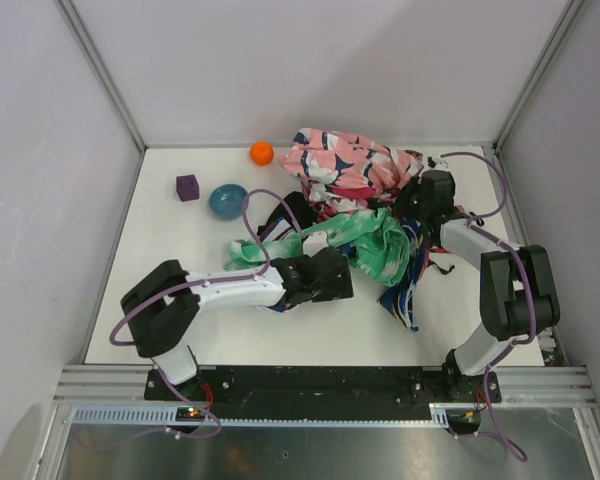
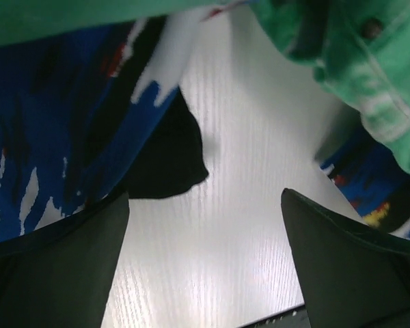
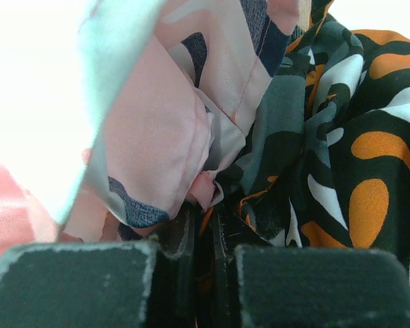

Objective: Pick out a specific cloth from the pile

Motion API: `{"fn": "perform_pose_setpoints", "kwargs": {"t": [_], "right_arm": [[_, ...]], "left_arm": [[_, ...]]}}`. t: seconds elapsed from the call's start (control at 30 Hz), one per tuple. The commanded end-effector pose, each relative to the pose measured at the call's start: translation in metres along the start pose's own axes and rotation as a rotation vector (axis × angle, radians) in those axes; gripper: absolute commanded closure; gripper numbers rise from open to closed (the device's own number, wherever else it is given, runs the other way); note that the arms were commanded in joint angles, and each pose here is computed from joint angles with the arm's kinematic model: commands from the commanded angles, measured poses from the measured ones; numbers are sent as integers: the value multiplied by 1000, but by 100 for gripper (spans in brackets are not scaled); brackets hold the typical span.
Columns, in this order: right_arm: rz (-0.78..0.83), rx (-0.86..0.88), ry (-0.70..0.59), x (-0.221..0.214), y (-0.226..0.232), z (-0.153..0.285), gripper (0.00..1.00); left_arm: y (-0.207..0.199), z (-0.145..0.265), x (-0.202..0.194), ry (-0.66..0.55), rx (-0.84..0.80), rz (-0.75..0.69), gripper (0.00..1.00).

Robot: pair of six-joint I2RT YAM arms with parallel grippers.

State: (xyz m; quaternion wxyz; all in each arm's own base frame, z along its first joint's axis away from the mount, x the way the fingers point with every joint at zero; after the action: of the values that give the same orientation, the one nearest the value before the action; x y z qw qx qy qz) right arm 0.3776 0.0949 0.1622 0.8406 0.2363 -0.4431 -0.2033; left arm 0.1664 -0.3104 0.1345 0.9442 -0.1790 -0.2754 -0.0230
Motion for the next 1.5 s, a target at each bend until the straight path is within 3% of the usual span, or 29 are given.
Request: {"fn": "perform_pose_setpoints", "kwargs": {"t": [0.0,0.23,0.33,0.4,0.43,0.5,0.53,0.6,0.73,0.87,0.97,1.1,1.23,1.47], "right_arm": [[12,-259,280,-61,-56,13,100],[-1,-271,259,-57,-60,17,100],[-2,-270,261,-57,-61,19,100],[0,-274,256,-56,-61,22,100],[2,-277,251,-56,-61,23,100],[1,-285,242,-54,-62,25,100],[-1,-287,238,-53,-62,26,100],[-2,-289,232,-52,-62,27,100],[-4,-295,224,-52,-61,27,100],[1,-331,214,-51,-63,31,100],[8,-388,203,-49,-70,36,100],[-37,-480,176,-37,-94,46,100],[-74,-577,116,-17,-120,65,100],[-192,-718,17,13,-166,102,100]], "left_arm": [[2,-16,5,-100,114,147,5],[27,-27,-3,-133,304,197,12],[25,-33,1,-141,324,181,20],[27,-38,8,-152,345,172,34],[29,-40,11,-154,356,170,45],[31,-42,17,-144,360,165,80],[30,-39,21,-142,347,158,90],[23,-27,27,-144,303,119,97],[-18,23,47,-122,66,-58,99],[-68,102,79,-188,-261,-278,99],[-99,173,118,-319,-496,-392,99],[-120,255,163,-537,-676,-481,99],[-124,323,196,-752,-748,-504,99],[-108,384,237,-1036,-609,-439,99]]}}
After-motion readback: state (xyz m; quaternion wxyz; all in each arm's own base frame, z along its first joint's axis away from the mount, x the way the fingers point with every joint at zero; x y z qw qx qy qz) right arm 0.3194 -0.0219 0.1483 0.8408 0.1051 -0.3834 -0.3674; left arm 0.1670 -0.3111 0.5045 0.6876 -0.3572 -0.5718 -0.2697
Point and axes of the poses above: each gripper's point midway between its finger pads, its own z axis back along the fingers, its own y axis along the line the jaws close on, x = y × z, the point moved 9 cm from there along z, back along the fingers, and after that the axes turned 5 degrees about -z, right-handed, at the moved point
